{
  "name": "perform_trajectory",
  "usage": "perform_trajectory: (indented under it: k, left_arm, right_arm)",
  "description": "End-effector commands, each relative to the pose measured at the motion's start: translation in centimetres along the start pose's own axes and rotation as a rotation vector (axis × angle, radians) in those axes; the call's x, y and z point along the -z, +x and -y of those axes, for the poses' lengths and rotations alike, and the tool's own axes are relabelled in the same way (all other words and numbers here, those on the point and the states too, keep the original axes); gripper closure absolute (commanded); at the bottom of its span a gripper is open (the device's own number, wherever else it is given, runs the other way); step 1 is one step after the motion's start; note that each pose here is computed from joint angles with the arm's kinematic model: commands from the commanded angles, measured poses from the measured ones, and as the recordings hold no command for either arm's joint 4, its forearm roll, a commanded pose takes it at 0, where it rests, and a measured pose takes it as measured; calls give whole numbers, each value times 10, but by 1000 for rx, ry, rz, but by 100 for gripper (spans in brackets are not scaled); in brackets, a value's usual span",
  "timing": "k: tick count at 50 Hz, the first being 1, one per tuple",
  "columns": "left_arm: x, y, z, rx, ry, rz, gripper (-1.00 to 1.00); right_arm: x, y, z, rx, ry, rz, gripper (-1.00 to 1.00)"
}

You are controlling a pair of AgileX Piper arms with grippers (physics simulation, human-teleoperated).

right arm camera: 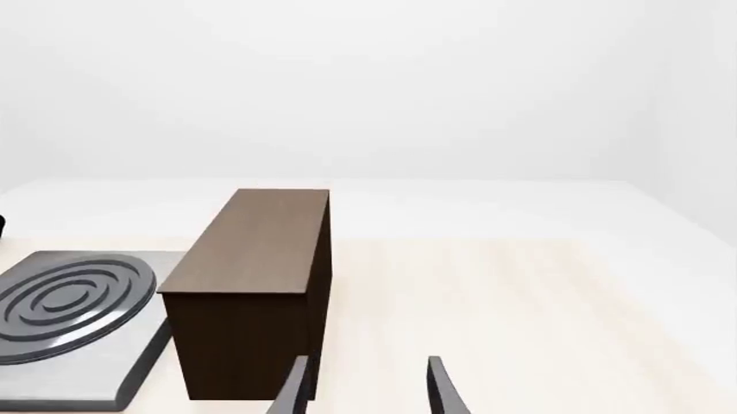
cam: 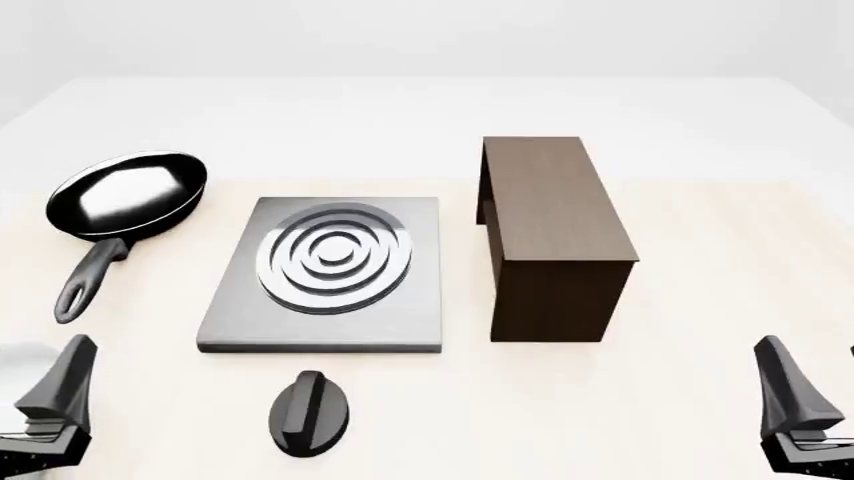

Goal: Turn on the stove.

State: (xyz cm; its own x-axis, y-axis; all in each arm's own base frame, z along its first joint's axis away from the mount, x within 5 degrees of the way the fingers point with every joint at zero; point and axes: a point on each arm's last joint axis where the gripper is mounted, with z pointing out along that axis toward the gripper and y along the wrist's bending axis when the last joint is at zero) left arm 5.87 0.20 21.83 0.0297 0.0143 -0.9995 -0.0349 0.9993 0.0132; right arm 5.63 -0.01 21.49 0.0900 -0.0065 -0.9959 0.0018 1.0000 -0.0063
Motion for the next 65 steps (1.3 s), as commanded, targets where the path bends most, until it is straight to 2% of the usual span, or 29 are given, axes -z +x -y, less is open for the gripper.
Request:
perform_trajectory:
  k: [1, 7, 11, 13, 21, 22, 23, 25, 26, 33, 35, 41, 51, 59, 65]
  left_arm:
    - [2, 2, 2, 21, 34, 33, -100]
    - [3, -8, 2, 31, 31, 27, -100]
    - [8, -21, 1, 5, 32, 38, -100]
    - [7, -24, 3, 50, 61, -1, -100]
    - [7, -38, 4, 52, 91, -33, -100]
    - [7, -38, 4, 52, 91, -33, -100]
    - [1, -36, 6, 67, 104, -66, -100]
    - [1, -36, 6, 67, 104, -66, -100]
    - [-12, -34, 7, 71, 109, -130, -100]
    - [-20, -36, 9, 66, 119, -165, -100]
    - [-28, -35, 11, 82, 123, -206, -100]
    - [-33, -39, 12, 74, 133, -232, -100]
    - [-34, -57, 12, 57, 136, -261, -100]
    - [-35, -64, 10, 43, 118, -279, -100]
    - [-41, -54, 13, 26, 134, -326, -100]
  right_arm:
    - [0, 0, 0, 2, -3, 2, -100]
    - [0, 0, 0, 2, -2, 2, -100]
    - [0, 0, 0, 2, -3, 2, -100]
    - [0, 0, 0, 2, -3, 2, -100]
    - [0, 0, 0, 2, -2, 2, -100]
    - [0, 0, 0, 2, -2, 2, -100]
    - [0, 0, 0, 2, -3, 2, -100]
    - [0, 0, 0, 2, -3, 2, -100]
    - [0, 0, 0, 2, -3, 2, -100]
    - [0, 0, 0, 2, -2, 2, -100]
    - [0, 0, 0, 2, -2, 2, -100]
    - [0, 0, 0, 2, -3, 2, -100]
    - [0, 0, 0, 2, -3, 2, -100]
    - [0, 0, 0, 2, -3, 2, -100]
    - [0, 0, 0, 2, -2, 2, -100]
